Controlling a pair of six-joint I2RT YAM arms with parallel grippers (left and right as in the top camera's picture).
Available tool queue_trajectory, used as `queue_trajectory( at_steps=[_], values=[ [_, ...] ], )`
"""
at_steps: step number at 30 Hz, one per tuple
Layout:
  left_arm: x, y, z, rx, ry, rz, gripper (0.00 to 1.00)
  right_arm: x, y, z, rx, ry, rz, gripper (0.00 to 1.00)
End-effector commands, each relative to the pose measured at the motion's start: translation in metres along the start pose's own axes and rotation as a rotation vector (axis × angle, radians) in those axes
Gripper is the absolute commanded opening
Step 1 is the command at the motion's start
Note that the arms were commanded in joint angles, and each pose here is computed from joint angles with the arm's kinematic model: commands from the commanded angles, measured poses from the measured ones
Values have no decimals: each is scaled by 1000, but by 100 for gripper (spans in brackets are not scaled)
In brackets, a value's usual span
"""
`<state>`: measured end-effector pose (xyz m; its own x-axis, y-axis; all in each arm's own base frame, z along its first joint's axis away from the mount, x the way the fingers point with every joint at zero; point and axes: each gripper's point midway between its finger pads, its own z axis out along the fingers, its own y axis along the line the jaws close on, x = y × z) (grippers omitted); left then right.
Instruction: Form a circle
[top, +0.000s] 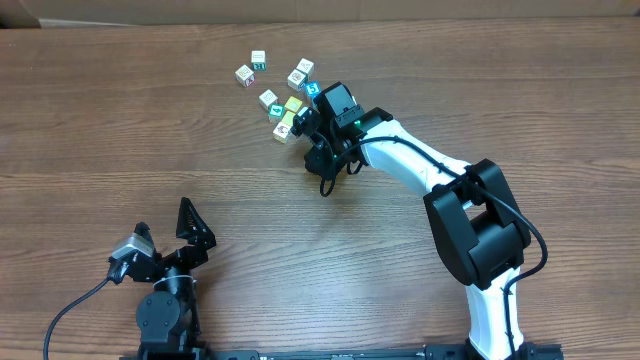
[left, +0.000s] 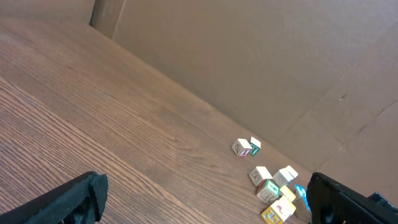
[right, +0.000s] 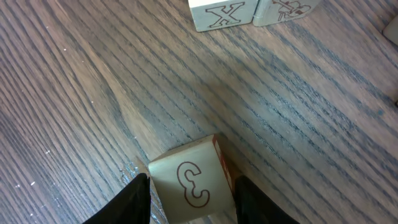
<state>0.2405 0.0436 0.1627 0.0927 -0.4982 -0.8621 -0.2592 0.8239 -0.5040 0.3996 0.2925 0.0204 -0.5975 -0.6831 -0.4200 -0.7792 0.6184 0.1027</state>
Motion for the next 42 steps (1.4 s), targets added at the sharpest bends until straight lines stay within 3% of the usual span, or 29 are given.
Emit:
queue_trajectory(
  at_steps=[1, 7, 21, 22, 24, 28, 34, 39, 42],
  values=[
    [-1, 1, 0, -6, -11, 10, 100, 0, 5, 0, -14, -3, 33, 41],
    [-1, 1, 0, -6, -11, 10, 100, 0, 5, 0, -15, -1, 63, 36],
    [-1, 1, 0, -6, -11, 9, 100, 0, 6, -3, -18, 7, 64, 38],
    [-1, 1, 0, -6, -11, 10, 100, -2, 6, -4, -17, 2, 62, 42],
    [-1, 1, 0, -6, -11, 9, 99, -7, 5, -8, -13, -11, 59, 62],
    [-1, 1, 0, -6, -11, 10, 100, -23, 3, -20, 0, -54, 50, 65],
    [-1, 1, 0, -6, -11, 10, 100, -71, -18, -69, 124, -168, 132, 71],
    [-1, 1, 0, -6, -11, 10, 100, -119, -40, -141, 276, -276, 189, 77],
    [-1, 1, 0, -6, -11, 10, 99, -145, -52, -186, 366, -366, 213, 75]
  ],
)
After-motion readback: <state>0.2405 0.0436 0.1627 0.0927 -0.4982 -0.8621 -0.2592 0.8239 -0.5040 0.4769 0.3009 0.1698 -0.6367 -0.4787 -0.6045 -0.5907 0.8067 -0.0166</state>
